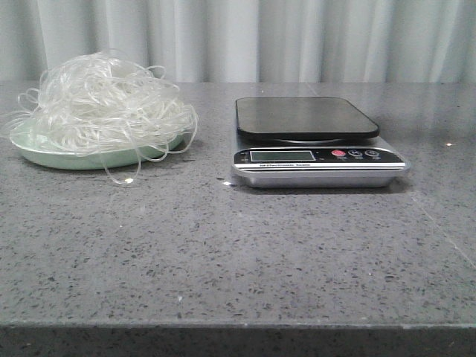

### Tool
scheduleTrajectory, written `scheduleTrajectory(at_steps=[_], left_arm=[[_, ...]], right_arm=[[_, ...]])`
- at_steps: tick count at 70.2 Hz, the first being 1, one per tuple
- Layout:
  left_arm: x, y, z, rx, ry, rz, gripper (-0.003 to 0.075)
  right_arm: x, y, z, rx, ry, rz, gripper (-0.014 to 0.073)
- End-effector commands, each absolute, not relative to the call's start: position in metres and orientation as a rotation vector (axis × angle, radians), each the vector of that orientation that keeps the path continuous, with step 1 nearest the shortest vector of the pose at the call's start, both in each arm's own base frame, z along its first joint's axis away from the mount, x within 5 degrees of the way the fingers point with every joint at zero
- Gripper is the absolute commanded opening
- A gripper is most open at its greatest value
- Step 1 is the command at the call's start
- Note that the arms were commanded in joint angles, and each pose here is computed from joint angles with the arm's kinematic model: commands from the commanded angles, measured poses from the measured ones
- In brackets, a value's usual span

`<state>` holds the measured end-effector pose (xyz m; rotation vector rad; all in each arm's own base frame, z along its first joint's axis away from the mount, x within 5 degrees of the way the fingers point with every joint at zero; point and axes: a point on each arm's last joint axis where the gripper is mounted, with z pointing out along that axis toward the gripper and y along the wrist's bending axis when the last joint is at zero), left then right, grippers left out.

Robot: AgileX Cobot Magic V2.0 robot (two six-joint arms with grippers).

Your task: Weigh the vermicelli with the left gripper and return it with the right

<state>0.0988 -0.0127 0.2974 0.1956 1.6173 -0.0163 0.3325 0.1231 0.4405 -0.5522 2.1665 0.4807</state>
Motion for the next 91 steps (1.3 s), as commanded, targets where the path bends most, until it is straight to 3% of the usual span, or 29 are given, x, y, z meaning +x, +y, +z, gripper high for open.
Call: scheduleTrajectory(at_steps=[1, 33, 69, 91], left_arm=[[0.099, -0.010, 0.312, 0.156, 1.537, -0.007, 0.0137], [0.099, -0.011, 0.312, 0.157, 1.538, -0.007, 0.0137], [0.099, -0.011, 0.312, 0.158, 1.540, -0.008, 0.0137], [0.099, -0.011, 0.312, 0.158, 1.540, -0.008, 0.0137]], right_arm=[[0.310, 0.096, 0.468, -0.471, 2.065, 0.443, 0.0153], [0.233, 0.033, 0.406, -0.224, 2.010, 0.201, 0.0153], [0.140, 0.000, 0.343, -0.035, 1.738, 0.005, 0.0153], [0.095, 0.001, 0.310, -0.027, 1.646, -0.007, 0.0153]])
